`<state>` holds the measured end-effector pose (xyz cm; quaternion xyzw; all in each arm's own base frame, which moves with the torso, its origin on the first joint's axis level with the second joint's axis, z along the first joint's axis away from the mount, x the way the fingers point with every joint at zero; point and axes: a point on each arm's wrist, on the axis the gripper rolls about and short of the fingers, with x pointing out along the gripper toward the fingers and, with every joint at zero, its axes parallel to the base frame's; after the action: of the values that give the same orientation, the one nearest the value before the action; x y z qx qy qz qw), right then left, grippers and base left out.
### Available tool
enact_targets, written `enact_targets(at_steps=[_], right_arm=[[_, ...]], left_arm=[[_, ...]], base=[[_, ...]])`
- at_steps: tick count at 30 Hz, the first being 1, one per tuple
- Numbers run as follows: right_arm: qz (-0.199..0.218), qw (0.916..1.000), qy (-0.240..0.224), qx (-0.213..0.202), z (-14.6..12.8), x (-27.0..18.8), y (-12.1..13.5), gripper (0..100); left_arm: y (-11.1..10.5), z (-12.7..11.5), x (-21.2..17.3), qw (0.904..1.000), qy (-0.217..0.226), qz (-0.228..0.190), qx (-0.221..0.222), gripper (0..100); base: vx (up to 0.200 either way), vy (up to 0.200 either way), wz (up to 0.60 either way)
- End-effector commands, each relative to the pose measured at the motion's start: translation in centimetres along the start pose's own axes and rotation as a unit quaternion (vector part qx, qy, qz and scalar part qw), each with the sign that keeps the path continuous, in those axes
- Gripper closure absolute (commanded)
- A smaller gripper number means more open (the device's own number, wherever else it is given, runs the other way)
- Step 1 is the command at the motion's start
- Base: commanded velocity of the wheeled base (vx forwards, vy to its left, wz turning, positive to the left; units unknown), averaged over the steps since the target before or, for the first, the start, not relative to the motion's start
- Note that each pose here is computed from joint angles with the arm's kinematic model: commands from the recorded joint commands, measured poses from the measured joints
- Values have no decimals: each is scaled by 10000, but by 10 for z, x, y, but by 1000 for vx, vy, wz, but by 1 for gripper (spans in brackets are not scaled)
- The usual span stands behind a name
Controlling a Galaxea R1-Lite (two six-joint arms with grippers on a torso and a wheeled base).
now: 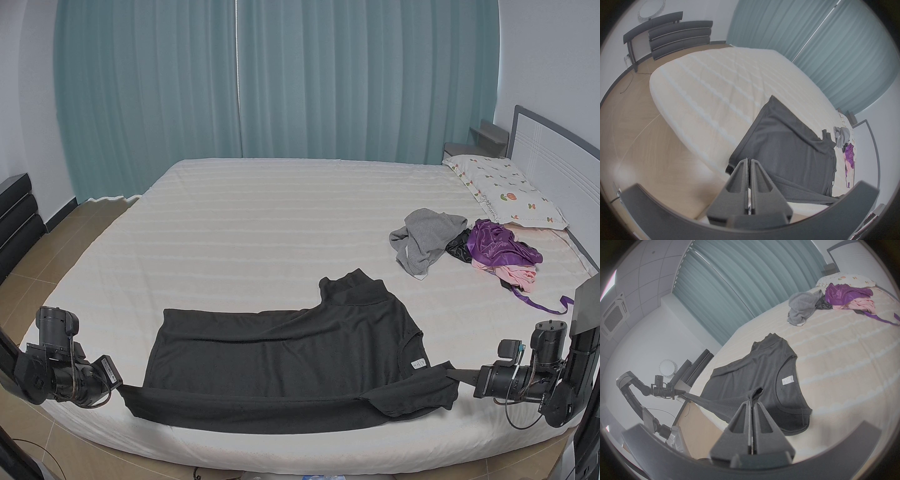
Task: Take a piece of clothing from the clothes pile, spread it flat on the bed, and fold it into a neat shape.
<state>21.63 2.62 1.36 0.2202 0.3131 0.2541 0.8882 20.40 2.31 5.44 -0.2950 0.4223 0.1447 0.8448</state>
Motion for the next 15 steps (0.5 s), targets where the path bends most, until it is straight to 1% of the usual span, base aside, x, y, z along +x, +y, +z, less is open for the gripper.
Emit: enact_targets(at_steps=[1, 6, 9, 13, 15], right_arm=[[-17, 10000, 77, 10, -2, -6, 5, 100], [-34, 9996, 265, 77, -9, 2, 0, 100], [-48, 9998, 190, 54, -6, 13, -7, 100], [-203, 9998, 45, 3, 0, 28, -15, 100], [-216, 9997, 113, 24, 0, 35, -18, 100]], left_arm=[[-1, 7, 1, 10000, 31, 28, -57, 100], [-2, 11, 16, 9997, 176, 129, -72, 100], [-3, 17, 30, 9994, 244, 219, -92, 100], [-4, 22, 46, 9989, 341, 305, -122, 100], [-4, 24, 55, 9986, 393, 337, -119, 100]], base=[[0, 0, 0], [0, 0, 0], [0, 0, 0], [0, 0, 0], [0, 0, 0]])
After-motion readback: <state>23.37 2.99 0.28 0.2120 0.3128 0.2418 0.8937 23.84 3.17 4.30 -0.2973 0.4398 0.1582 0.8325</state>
